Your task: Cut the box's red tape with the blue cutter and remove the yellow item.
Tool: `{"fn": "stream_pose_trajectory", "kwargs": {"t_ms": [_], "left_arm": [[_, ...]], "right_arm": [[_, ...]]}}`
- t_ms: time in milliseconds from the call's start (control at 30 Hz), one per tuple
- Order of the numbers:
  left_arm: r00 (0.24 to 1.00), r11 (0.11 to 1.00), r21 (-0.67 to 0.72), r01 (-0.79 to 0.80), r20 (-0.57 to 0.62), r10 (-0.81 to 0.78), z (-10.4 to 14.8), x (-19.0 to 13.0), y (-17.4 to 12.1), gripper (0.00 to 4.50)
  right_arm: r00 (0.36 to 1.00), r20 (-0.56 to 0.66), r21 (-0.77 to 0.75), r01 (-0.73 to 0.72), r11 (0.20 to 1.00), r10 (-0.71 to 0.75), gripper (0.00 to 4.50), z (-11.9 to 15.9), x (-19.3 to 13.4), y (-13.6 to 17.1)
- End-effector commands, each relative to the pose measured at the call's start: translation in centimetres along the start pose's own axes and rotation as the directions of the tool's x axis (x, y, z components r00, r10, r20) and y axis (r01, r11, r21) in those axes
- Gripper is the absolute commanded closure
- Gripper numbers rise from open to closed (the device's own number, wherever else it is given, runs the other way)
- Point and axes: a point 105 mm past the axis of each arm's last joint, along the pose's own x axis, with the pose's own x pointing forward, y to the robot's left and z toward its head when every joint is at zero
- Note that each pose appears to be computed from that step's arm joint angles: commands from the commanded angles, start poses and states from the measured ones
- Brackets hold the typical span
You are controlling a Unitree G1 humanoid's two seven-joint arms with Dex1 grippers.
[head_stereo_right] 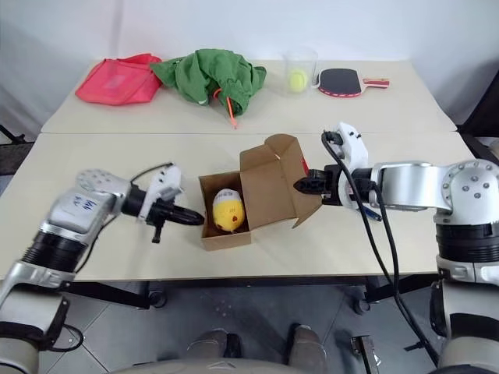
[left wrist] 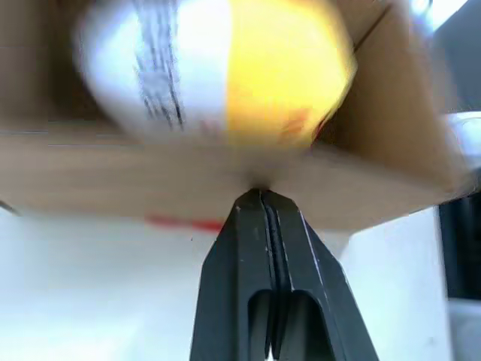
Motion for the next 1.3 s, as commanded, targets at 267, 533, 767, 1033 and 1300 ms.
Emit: {"fn": "stream_pose_trajectory", "kwargs": {"t_ms": [267,533,767,1033,1300], "left_arm": [[0.999,0.999,0.030,-0.019,0.040,0.017,1.1,1.9,1.2,4.50],[0.999,0.999,0.051,-0.006,0.041,0.003,1.7,1.9,1.6,4.50],[1.000,0.998,0.067,-0.004,0.018,0.003,1.7,1.3,2.0,4.50],[1.000,0.997,0.073,-0.005,0.013,0.004,1.6,1.3,2.1,4.50],[1.000,0.998,0.067,-0.012,0.015,0.011,1.4,1.1,2.3,4.50]], "right_arm": [[0.995,-0.051,0.070,-0.083,0.994,0.086,4.47,-3.1,1.7,0.9],[0.982,-0.148,-0.059,0.107,0.992,-0.115,4.47,-6.0,2.2,-2.4],[0.973,-0.122,-0.164,0.172,0.971,-0.193,4.47,-5.8,2.0,-4.0],[0.981,-0.066,-0.318,0.151,0.936,-0.181,2.04,-3.4,1.1,-3.6],[0.988,-0.026,-0.463,0.120,0.878,-0.149,0.04,-1.9,-0.6,-3.3]]}}
